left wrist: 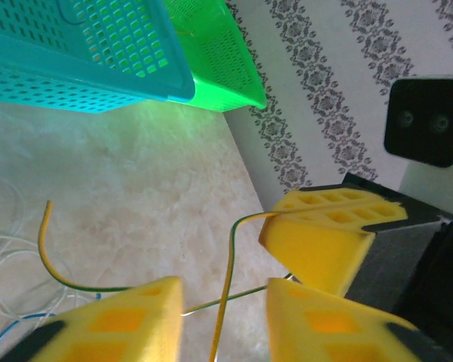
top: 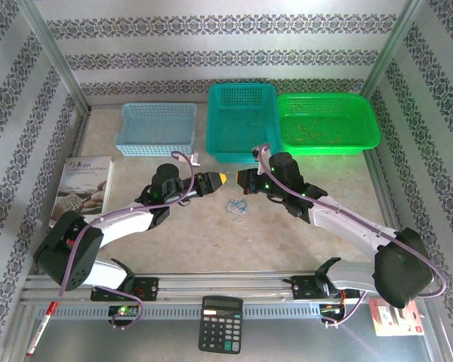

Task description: Untangle the cables

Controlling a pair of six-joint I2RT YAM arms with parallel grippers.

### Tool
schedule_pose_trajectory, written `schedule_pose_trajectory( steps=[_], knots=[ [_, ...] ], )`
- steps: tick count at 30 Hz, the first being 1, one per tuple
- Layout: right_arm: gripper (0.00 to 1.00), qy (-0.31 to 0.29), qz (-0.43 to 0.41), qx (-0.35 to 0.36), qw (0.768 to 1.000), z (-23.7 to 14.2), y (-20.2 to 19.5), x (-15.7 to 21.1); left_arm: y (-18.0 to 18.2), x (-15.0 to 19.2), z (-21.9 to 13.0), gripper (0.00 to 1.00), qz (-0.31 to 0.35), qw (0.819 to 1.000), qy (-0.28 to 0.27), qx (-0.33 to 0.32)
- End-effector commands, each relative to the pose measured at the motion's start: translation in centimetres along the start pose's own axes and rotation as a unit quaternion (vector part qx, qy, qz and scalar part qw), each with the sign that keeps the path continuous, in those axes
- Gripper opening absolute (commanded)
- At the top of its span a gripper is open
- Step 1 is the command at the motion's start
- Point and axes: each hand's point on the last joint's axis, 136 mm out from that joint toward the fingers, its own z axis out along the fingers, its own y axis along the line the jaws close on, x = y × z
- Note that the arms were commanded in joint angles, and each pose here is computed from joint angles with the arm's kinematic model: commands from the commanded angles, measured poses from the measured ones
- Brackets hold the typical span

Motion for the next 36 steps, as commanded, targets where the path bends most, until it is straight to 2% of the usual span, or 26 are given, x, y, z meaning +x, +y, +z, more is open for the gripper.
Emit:
schedule_pose_trajectory(
  steps=[1, 4, 7, 9, 18, 21, 25, 36],
  knots=[
    [0.00, -0.016, 0.003, -0.016, 1.000, -0.3, 0.8, -1.3, -2.1, -0.5, 0.2, 0.17, 0.016, 0.999, -0.008, 0.040],
    [0.00, -0.015, 0.004, -0.012, 1.000, -0.2, 0.5, -1.1, -3.4, -1.4, 0.0, 0.00, 0.014, 0.998, -0.019, 0.055],
    [0.01, -0.015, 0.007, -0.008, 1.000, -0.1, 0.2, -0.9, -5.2, -2.5, -0.1, 0.00, 0.013, 0.997, -0.028, 0.071],
    [0.08, -0.018, 0.008, -0.005, 1.000, 0.0, 0.0, -0.9, -6.5, -3.1, -0.2, 0.00, 0.013, 0.996, -0.030, 0.082],
    [0.18, -0.037, 0.017, 0.007, 0.999, 0.4, -0.9, -1.6, -11.4, -4.8, -0.5, 0.00, 0.021, 0.991, -0.033, 0.130],
    [0.14, -0.042, 0.021, 0.011, 0.999, 0.5, -1.3, -1.8, -12.2, -5.1, -0.6, 0.00, 0.022, 0.990, -0.035, 0.137],
    [0.00, -0.046, 0.027, 0.016, 0.998, 0.5, -1.9, -1.7, -12.8, -5.5, -0.9, 0.00, 0.024, 0.989, -0.042, 0.140],
    [0.00, -0.034, 0.064, 0.069, 0.995, 0.2, -6.9, 0.8, -14.7, -7.3, -2.8, 0.00, 0.046, 0.985, -0.088, 0.139]
  ],
)
